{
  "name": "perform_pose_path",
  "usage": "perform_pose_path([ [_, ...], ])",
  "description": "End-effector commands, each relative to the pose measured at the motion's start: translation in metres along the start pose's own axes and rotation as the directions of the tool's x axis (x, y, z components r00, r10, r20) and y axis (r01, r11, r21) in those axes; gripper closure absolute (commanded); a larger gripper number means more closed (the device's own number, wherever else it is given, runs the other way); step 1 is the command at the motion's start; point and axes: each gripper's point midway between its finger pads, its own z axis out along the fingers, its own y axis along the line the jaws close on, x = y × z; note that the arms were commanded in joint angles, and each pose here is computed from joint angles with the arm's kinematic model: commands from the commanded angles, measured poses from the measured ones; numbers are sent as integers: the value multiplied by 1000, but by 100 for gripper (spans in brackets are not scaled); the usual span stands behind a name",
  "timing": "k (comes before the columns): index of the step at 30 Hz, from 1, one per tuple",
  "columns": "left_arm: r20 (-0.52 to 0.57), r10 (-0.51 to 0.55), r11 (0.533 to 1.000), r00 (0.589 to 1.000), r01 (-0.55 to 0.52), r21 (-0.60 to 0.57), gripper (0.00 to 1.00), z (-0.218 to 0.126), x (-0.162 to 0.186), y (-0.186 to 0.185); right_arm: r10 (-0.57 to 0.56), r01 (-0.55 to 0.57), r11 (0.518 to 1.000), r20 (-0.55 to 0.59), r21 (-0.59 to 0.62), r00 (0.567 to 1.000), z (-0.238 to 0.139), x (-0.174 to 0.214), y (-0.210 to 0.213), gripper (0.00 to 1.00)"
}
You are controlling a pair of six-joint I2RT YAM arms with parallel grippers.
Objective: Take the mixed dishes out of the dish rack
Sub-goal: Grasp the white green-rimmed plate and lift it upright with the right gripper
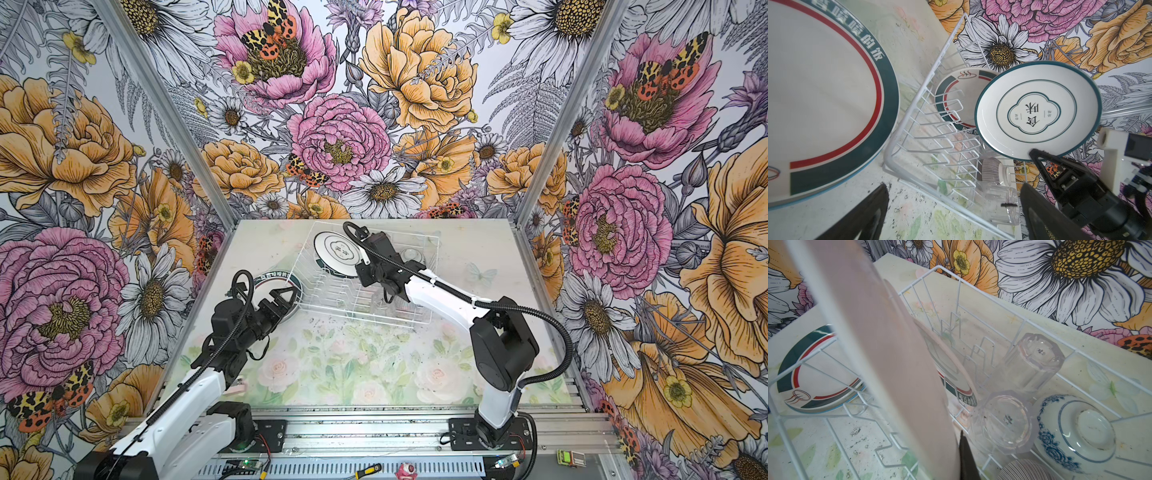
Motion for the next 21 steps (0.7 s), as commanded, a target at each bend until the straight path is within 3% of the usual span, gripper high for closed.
perform_pose_path([
  [1, 15, 8, 1000, 1000, -8, 16, 1, 3, -3, -6, 50, -43, 997, 130, -58, 990, -32, -39, 9, 100],
  [10, -22, 18, 998, 1000, -17, 59, 1, 17, -3, -24, 114, -89, 986, 178, -141, 977, -59, -52, 19, 100],
  [21, 13, 51, 987, 999, -52, 152, 1, 31, -27, -67, 234, -179, 955, 233, -234, 944, -85, -62, 28, 100],
])
